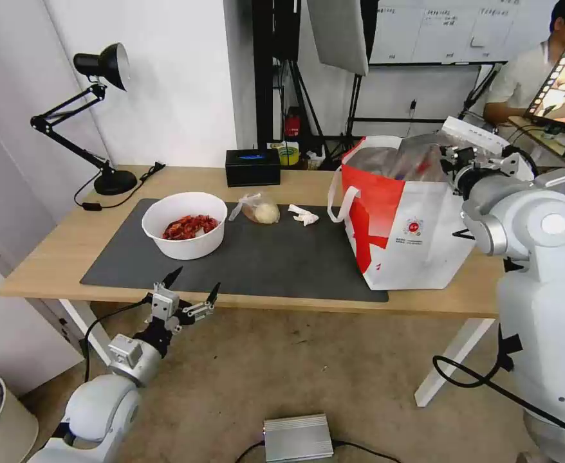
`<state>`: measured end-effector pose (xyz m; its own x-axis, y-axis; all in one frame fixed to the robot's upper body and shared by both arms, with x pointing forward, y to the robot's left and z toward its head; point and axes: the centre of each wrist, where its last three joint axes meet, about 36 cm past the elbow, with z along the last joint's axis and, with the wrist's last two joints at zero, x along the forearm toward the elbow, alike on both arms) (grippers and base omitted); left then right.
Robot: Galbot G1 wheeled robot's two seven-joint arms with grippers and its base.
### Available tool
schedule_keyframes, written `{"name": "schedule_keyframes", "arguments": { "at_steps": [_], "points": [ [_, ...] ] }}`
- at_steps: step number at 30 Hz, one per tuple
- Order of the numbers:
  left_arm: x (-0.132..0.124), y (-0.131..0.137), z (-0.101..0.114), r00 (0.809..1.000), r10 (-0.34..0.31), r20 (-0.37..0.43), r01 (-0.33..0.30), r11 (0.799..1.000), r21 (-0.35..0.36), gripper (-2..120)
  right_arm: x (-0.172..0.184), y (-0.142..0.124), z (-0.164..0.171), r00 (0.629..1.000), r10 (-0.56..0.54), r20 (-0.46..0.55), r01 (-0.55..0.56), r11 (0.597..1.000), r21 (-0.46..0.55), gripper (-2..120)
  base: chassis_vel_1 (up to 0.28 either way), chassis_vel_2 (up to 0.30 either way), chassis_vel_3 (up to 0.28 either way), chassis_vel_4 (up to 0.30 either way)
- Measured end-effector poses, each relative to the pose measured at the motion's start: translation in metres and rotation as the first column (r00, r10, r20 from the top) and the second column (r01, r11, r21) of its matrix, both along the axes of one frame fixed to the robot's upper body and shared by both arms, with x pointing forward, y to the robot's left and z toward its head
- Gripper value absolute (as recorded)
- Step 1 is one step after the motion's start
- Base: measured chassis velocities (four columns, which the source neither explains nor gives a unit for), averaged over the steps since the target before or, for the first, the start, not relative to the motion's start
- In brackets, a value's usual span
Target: Pick up the trash from the table and place it into the takeout bag.
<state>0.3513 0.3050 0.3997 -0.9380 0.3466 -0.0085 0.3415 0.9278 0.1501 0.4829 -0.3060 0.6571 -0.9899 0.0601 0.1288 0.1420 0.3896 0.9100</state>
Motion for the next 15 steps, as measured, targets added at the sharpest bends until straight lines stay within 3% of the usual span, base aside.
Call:
{"name": "schedule_keyframes", "arguments": {
  "at_steps": [8, 10, 12, 14, 15],
  "points": [
    [0.001, -0.003, -0.001, 1.0, 0.004, 0.002, -0.004, 1.0, -0.014, 100, -0.023, 0.006, -0.024, 0.978, 0.081, 0.193, -0.05, 0.986, -0.162, 75, 0.0, 0.0, 0.0, 0.0],
    [0.002, -0.003, -0.001, 1.0, 0.007, 0.006, -0.007, 1.0, -0.019, 100, -0.036, 0.015, -0.039, 0.951, 0.143, 0.275, -0.064, 0.959, -0.276, 86, 0.0, 0.0, 0.0, 0.0],
    [0.002, -0.003, 0.0, 1.0, 0.007, 0.007, -0.007, 1.0, -0.02, 100, -0.039, 0.017, -0.041, 0.945, 0.155, 0.287, -0.067, 0.953, -0.294, 86, 0.0, 0.0, 0.0, 0.0],
    [0.001, -0.002, -0.001, 1.0, 0.02, 0.008, -0.02, 0.999, -0.028, 100, -0.056, 0.032, -0.057, 0.906, 0.242, 0.348, -0.074, 0.898, -0.434, 92, 0.0, 0.0, 0.0, 0.0],
    [0.001, -0.002, -0.001, 1.0, 0.02, 0.008, -0.02, 0.999, -0.028, 100, -0.056, 0.032, -0.057, 0.906, 0.242, 0.348, -0.074, 0.898, -0.434, 92, 0.0, 0.0, 0.0, 0.0]
  ]
}}
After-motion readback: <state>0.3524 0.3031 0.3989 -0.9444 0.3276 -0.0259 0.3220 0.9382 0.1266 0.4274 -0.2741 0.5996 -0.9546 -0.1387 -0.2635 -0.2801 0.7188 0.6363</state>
